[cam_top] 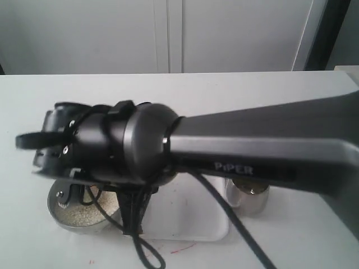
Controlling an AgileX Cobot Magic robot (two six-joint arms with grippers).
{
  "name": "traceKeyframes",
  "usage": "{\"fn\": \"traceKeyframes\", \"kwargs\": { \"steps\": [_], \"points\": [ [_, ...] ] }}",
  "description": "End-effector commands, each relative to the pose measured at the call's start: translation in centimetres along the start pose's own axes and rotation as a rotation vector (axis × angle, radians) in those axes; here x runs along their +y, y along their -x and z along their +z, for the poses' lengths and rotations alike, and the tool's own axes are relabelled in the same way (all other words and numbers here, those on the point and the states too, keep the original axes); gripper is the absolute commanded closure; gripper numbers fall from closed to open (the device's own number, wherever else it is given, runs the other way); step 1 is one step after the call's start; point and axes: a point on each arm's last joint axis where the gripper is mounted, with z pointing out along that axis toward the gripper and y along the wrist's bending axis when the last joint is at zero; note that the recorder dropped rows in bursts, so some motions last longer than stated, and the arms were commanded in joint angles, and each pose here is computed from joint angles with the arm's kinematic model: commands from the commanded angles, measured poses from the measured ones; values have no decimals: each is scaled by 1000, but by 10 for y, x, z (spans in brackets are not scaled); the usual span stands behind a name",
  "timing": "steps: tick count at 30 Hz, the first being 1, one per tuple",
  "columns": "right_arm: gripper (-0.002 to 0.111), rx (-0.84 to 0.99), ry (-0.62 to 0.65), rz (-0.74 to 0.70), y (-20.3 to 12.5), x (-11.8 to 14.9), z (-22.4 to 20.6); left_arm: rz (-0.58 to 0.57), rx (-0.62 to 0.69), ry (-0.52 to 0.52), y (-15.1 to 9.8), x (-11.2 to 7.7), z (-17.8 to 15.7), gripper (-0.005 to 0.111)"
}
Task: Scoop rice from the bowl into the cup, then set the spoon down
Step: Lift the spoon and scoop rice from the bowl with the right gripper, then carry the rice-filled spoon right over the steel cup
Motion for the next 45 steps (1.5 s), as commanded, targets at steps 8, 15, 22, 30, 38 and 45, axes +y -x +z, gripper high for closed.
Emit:
{"fn": "traceKeyframes", "kwargs": {
  "steps": [8,15,22,30,38,45],
  "points": [
    [108,-47,289,210,-22,-25,11,-11,-4,-10,2,-1,-1,92],
    [108,-98,334,220,-19,-22,7,-11,-4,-10,2,-1,-1,92],
    [108,-77,336,212,-27,-25,-3,-11,-4,-10,2,-1,-1,92],
    [108,-185,277,248,-56,-44,-53,-11,-4,-10,2,-1,-1,92],
    [108,-255,235,344,-100,-48,-92,-11,-4,-10,2,-1,-1,92],
    [108,-216,238,422,-142,-33,-92,-11,-4,-10,2,-1,-1,92]
  ]
}}
